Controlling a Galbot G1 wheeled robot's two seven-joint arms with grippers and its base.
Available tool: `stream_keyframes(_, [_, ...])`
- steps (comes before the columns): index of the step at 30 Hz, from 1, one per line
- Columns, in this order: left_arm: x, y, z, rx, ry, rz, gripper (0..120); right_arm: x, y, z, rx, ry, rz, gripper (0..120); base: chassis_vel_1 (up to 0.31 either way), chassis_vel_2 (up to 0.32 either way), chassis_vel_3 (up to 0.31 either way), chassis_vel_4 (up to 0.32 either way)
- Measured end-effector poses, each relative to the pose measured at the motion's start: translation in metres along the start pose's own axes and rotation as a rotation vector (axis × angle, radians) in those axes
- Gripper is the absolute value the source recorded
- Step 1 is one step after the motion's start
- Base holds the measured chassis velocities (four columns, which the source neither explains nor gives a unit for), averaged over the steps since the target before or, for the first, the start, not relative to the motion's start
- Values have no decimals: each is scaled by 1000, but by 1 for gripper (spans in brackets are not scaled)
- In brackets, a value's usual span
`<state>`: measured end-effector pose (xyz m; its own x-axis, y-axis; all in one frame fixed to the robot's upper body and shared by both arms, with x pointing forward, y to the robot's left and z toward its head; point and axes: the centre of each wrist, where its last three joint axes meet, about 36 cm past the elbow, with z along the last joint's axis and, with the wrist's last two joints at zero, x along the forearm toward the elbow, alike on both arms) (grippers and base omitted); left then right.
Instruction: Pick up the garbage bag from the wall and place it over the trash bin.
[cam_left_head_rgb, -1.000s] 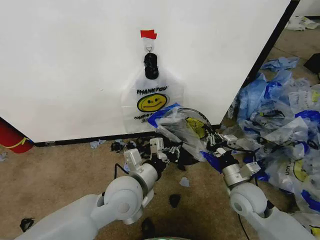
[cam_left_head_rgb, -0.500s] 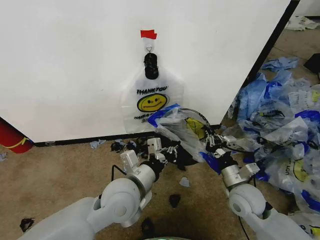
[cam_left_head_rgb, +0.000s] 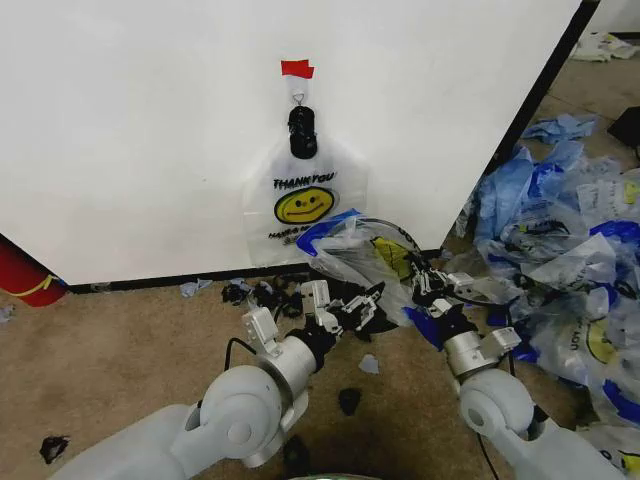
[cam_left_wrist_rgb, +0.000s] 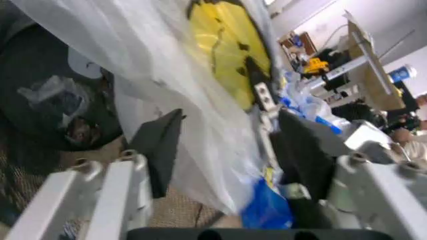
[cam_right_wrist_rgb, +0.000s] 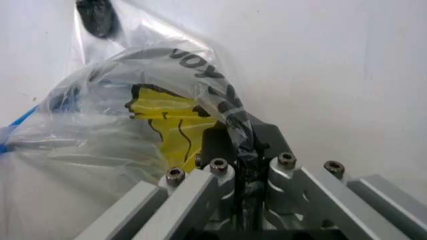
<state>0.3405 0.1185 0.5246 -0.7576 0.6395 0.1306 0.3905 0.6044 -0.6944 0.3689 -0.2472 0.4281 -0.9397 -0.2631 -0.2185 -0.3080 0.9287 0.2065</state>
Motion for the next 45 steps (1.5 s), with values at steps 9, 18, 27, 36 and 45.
stream_keyframes(9, [-8,3,-2,-8,3,-36,84,2,-2,-1,7,1,4,0,0,0,0,0])
stream_keyframes(18, [-7,2,-3,-8,-5,-34,49,1,-2,-4,5,-5,3,0,0,0,0,0])
stream_keyframes(27, [-7,2,-3,-8,-17,-25,15,1,0,-4,3,-4,-2,0,0,0,0,0])
stream_keyframes(36, [-6,3,-1,-4,-15,-33,0,2,0,-4,0,-3,0,0,0,0,0,0])
stream_keyframes(45, [-1,3,1,-5,-17,-37,0,1,3,-9,-63,-1,24,0,0,0,0,0])
